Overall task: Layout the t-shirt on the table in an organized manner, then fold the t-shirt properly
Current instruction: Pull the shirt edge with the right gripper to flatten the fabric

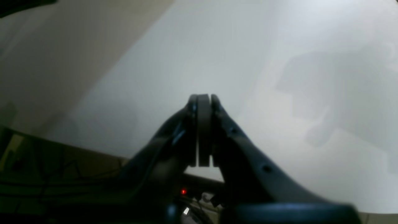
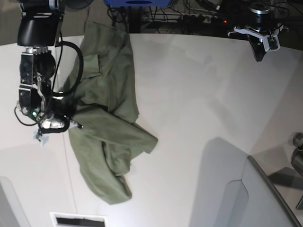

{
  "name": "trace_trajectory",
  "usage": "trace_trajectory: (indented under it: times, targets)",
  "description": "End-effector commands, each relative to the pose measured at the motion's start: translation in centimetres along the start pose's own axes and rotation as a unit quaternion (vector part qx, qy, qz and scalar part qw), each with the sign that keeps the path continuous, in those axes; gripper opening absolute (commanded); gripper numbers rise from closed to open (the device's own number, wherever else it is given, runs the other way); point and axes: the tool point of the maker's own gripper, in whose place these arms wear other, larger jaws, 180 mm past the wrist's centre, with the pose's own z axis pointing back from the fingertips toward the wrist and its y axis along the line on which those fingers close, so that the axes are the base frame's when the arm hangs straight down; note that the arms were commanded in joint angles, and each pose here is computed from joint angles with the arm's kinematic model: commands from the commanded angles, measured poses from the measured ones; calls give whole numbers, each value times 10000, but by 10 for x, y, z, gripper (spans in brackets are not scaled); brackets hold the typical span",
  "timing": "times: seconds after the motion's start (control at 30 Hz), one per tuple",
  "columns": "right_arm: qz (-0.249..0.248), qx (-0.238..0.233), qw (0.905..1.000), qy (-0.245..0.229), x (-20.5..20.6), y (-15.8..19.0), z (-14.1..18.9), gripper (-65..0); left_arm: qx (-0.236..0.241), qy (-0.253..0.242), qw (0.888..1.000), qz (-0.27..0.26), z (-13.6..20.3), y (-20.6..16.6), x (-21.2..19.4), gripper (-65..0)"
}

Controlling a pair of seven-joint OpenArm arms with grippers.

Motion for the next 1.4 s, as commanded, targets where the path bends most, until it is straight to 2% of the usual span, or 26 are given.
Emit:
trace_trajectory:
  times: [0.0,0.1,0.17,0.23,0.33,0.4,0.47,0.57,0.73,1.03,1.13,1.2,1.3,1.37]
  targets:
    - [164,178,9989,-393,24,14,14,-467,33,-137,9999,-47,3,5,7,-650]
    - [828,430,9926,-780,33,42,38,-467,46,-117,9999,-58,4,6,6,-650]
    - [1515,659,9821,-902,27,70,49,-467,55,-111,9999,-60,4,7,5,-650]
    - [2378,894,9624,-966,17,106,57,-467,61,-113,9999,-64,4,8,5,-650]
    - [3227,1104,9330,-1150,12,147,57,-459,66,-115,9999,-50,5,7,5,-650]
    - [3481,1045,9240,-1188,15,157,48,-450,68,-113,9999,-43,5,7,5,-650]
    - [3715,931,9167,-1141,16,165,35,-404,68,-113,9999,-43,5,7,5,-650]
    - [4153,743,8996,-1127,16,177,17,-357,67,-100,9999,-50,5,7,4,-650]
    - [4762,286,8724,-1070,17,180,-16,-350,78,-47,9999,-49,5,8,-1,-650]
    - [4829,-80,8700,-991,20,159,-47,-354,101,23,9999,-54,4,10,-7,-650]
    - [5108,142,8559,-793,8,160,-51,-366,102,16,9999,-52,3,10,-6,-650]
    - [5218,264,8495,-735,4,163,-51,-435,103,16,9999,-49,3,10,-6,-650]
    - [5229,288,8488,-728,4,164,-50,-650,103,9,9999,-47,2,10,-6,-650]
    - [5225,298,8490,-729,4,165,-49,-639,102,-6,9999,-44,2,10,-4,-650]
